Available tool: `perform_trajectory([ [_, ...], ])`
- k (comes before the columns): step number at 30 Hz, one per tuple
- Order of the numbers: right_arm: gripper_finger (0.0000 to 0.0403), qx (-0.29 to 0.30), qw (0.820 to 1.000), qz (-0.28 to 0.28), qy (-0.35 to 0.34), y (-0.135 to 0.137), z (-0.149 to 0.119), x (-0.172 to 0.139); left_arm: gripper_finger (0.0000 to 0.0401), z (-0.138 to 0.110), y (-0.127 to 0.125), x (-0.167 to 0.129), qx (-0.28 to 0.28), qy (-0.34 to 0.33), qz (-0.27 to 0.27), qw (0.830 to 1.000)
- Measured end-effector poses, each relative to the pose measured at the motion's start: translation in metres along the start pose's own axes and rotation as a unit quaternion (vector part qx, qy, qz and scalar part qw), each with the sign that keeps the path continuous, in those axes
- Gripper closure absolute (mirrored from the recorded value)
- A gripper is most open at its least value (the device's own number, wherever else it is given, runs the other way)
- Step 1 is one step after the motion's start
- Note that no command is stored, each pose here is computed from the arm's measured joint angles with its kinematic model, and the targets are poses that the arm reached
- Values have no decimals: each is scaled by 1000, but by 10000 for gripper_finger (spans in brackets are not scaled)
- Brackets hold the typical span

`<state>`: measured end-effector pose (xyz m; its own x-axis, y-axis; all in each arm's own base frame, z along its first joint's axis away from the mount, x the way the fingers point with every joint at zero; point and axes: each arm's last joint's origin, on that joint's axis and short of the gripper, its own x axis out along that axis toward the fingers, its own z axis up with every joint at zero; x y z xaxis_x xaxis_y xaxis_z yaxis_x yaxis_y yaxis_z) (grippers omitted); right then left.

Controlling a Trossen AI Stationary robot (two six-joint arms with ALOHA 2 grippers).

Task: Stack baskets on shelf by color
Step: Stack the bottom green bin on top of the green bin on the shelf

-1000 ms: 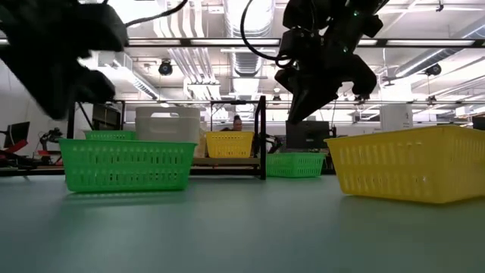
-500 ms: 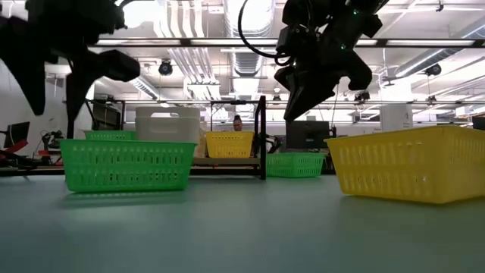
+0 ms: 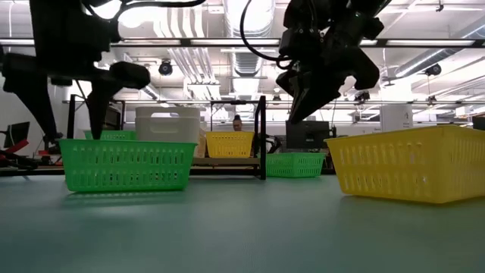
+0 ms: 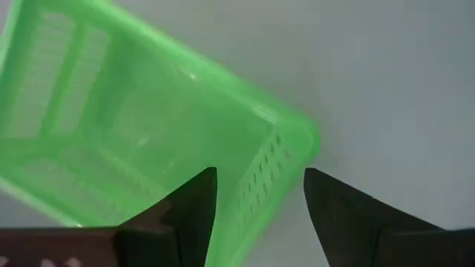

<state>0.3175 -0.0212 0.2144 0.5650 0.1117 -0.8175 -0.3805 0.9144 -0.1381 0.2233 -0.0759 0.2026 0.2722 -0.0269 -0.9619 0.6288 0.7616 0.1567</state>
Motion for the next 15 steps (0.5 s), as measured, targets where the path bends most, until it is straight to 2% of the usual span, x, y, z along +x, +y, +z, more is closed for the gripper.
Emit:
perform_trajectory([
  [3,394,0,1000,2,3,1,-2,1,218,2,0,6,0,-13,5,1000],
  [6,394,1,1000,3,6,2,-5,3,243,2,0,9,0,-12,4,1000],
  [15,394,1,1000,5,10,3,-7,4,381,10,1,15,-6,-38,-7,999],
])
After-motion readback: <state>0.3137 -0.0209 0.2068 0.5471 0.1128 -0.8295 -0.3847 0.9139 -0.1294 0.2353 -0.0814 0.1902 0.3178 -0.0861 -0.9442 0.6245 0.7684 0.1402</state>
